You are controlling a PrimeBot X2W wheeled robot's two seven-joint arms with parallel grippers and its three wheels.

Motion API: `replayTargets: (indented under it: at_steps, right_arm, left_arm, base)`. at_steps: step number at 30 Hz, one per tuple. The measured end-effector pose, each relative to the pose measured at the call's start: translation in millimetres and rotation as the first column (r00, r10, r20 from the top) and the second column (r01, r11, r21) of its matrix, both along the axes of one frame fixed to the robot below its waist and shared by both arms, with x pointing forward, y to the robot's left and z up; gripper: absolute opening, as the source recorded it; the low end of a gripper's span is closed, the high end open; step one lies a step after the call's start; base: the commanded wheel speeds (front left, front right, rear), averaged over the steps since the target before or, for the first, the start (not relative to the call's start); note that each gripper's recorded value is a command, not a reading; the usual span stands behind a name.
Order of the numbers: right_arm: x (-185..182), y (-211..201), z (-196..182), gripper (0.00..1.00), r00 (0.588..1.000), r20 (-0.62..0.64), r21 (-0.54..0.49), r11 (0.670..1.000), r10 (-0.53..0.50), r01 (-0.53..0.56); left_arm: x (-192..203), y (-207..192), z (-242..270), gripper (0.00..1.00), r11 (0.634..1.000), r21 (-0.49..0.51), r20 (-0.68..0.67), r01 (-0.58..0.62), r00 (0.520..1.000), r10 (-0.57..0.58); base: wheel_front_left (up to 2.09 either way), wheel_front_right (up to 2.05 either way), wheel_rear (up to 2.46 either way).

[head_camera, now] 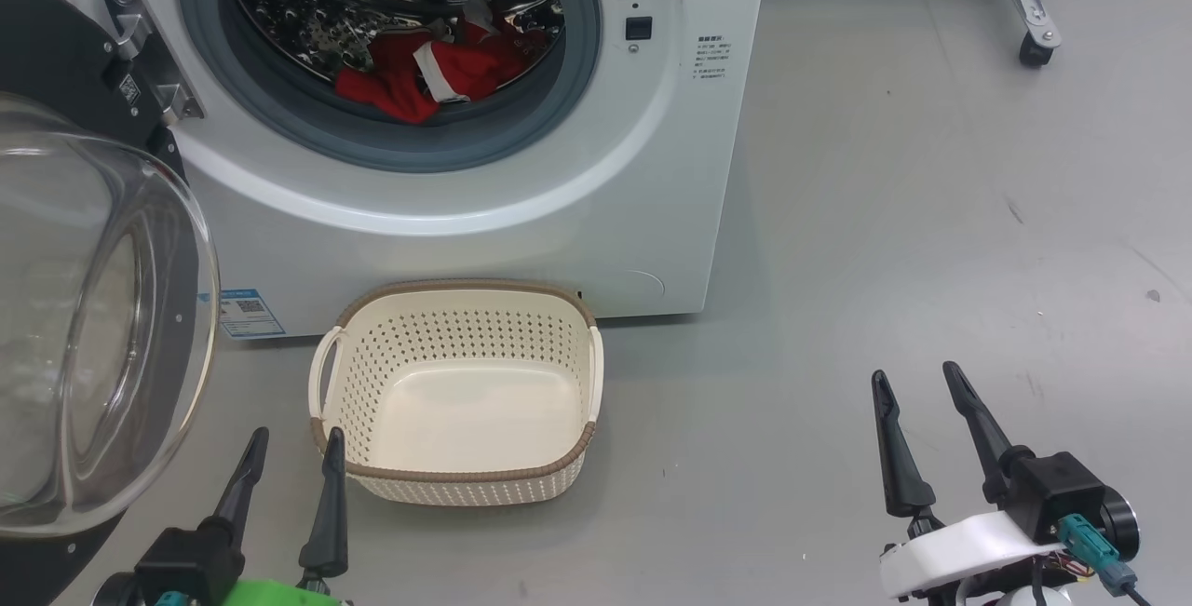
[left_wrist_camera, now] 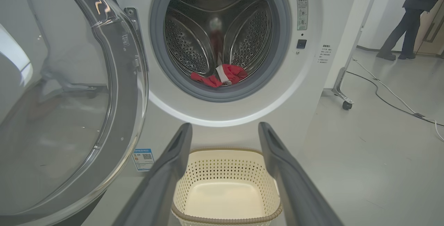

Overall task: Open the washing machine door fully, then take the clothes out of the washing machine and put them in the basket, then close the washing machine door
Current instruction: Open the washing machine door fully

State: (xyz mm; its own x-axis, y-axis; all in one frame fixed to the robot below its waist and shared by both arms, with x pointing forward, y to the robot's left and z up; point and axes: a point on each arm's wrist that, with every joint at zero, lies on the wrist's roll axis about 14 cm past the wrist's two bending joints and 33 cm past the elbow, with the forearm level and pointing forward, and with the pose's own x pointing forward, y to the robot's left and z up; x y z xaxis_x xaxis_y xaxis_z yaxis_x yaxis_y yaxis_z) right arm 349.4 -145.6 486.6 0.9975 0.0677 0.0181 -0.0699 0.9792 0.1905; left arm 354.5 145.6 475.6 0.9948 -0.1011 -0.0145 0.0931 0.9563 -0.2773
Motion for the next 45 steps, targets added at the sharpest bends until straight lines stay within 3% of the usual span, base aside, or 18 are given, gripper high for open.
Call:
replayTargets:
  at_steps: [45]
  right_arm:
    - [-6.6,-5.8,1.7,1.0,0.999,0.001,0.009,0.999,-0.032,0.032]
  left_arm:
    - [1.1,-4.4,-4.8,1.0,1.0,0.025,-0.019,-0.004,1.0,0.005]
  base:
    - [0.1,-0.11,0.0]
